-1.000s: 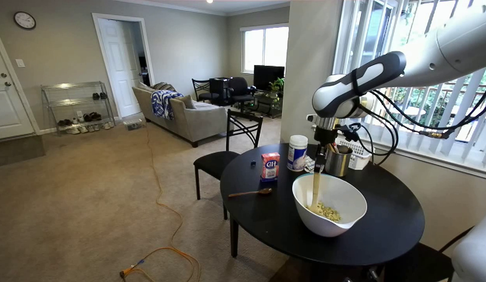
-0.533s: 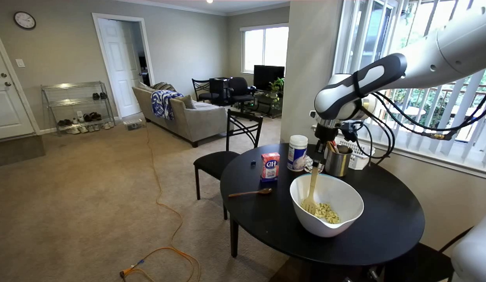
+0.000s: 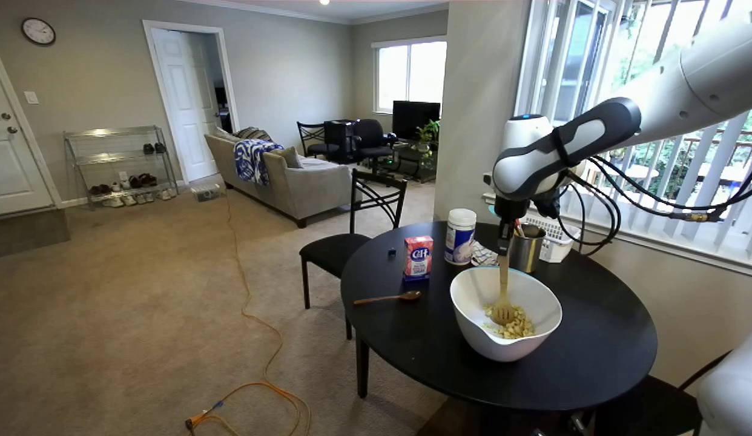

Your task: Stir the white bowl with the wooden spoon

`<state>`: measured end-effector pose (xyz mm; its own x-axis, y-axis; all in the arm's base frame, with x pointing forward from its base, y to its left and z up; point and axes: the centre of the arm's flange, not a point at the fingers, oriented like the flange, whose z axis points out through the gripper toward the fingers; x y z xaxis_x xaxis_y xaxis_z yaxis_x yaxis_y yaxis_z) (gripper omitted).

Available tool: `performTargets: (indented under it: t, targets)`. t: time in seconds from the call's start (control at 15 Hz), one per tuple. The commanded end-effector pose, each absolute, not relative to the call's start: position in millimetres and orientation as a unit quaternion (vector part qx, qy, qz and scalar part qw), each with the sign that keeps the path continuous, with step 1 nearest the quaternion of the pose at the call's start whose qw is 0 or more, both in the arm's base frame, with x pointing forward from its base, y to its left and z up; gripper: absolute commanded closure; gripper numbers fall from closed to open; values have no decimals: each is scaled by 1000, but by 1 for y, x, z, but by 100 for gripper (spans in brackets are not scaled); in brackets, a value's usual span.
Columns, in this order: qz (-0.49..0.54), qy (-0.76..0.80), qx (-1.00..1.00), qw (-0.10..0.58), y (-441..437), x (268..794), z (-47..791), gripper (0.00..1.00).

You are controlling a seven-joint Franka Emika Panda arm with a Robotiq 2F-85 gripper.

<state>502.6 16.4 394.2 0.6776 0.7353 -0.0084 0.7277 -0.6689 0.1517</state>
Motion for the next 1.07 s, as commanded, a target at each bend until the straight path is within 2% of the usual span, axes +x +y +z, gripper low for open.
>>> performTargets:
  t: [0.0,0.47,0.73,1.0]
  targets:
    - [3,420,904,78,12,485,389,95]
    - [-61,514,855,23,23,473,384,96]
    - [-37,549,835,-28,32,473,385,96]
    - [-14,509,860,-46,40,481,385,95]
